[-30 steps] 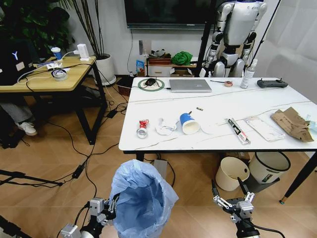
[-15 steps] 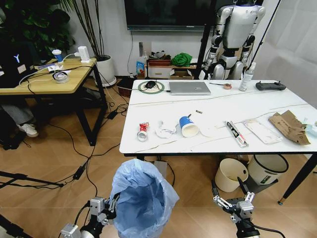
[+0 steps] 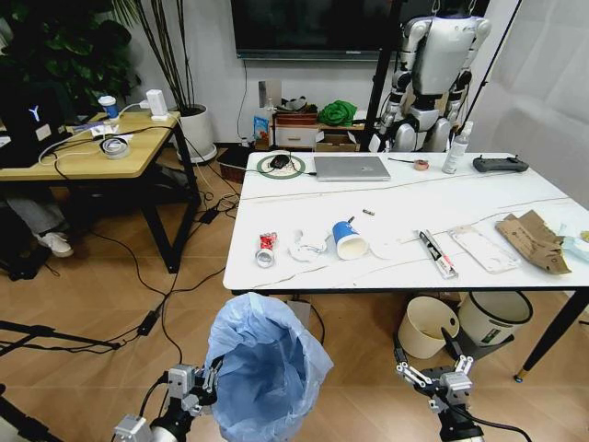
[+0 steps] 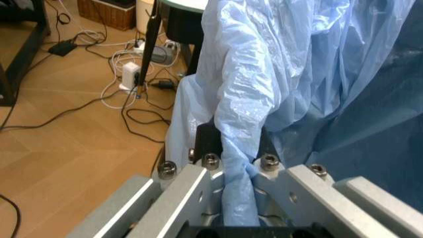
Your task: Pick up the trash bin and place the trash from the table into it.
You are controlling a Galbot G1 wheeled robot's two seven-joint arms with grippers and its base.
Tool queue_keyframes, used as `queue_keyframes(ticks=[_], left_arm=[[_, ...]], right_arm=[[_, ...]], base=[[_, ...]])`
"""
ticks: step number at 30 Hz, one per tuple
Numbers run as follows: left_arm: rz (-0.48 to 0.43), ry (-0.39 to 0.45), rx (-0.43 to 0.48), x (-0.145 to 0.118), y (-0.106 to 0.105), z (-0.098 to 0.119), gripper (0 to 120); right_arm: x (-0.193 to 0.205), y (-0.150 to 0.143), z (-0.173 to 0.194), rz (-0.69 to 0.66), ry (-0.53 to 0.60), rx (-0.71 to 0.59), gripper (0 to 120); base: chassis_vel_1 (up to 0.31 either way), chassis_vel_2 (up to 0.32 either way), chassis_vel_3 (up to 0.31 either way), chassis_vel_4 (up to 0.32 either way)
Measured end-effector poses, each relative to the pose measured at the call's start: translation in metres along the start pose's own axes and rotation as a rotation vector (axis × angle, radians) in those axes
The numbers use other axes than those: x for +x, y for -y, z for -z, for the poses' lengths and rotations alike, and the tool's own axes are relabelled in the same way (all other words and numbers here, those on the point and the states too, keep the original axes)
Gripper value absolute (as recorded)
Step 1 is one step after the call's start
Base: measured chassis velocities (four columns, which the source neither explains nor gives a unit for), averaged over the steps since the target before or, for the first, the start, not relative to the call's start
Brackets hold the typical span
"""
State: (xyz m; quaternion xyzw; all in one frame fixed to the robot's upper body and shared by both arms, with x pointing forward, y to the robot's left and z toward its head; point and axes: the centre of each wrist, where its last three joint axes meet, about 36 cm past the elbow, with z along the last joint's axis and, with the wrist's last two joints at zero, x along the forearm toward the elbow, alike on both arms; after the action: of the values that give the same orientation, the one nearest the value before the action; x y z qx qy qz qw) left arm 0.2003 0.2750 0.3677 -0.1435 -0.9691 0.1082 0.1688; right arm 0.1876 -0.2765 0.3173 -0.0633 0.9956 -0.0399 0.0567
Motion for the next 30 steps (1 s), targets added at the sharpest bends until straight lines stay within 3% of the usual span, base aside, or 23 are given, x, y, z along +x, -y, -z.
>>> queue_keyframes(ticks=[16,24,30], left_arm=[[0.037,0.054,0.008,0.001,0.003,0.008,0],[-0.005,-0.054,-0.022,0.010,0.000,0.023,0],[-0.001,-0.105,-0.056,0.015,-0.012,0.028,0]], right_arm=[[0.001,-0.002,-0.003,0.001,-0.007,-0.006,100],[-0.008,-0.012,-0.001,-0.083,0.038,-0.029,100],[-0.045,0.004,0.053,-0.146,0.012,-0.124,100]], base=[[0.000,0.000,0.000,0.000],[0.000,0.000,0.000,0.000],[0.000,0.000,0.000,0.000]])
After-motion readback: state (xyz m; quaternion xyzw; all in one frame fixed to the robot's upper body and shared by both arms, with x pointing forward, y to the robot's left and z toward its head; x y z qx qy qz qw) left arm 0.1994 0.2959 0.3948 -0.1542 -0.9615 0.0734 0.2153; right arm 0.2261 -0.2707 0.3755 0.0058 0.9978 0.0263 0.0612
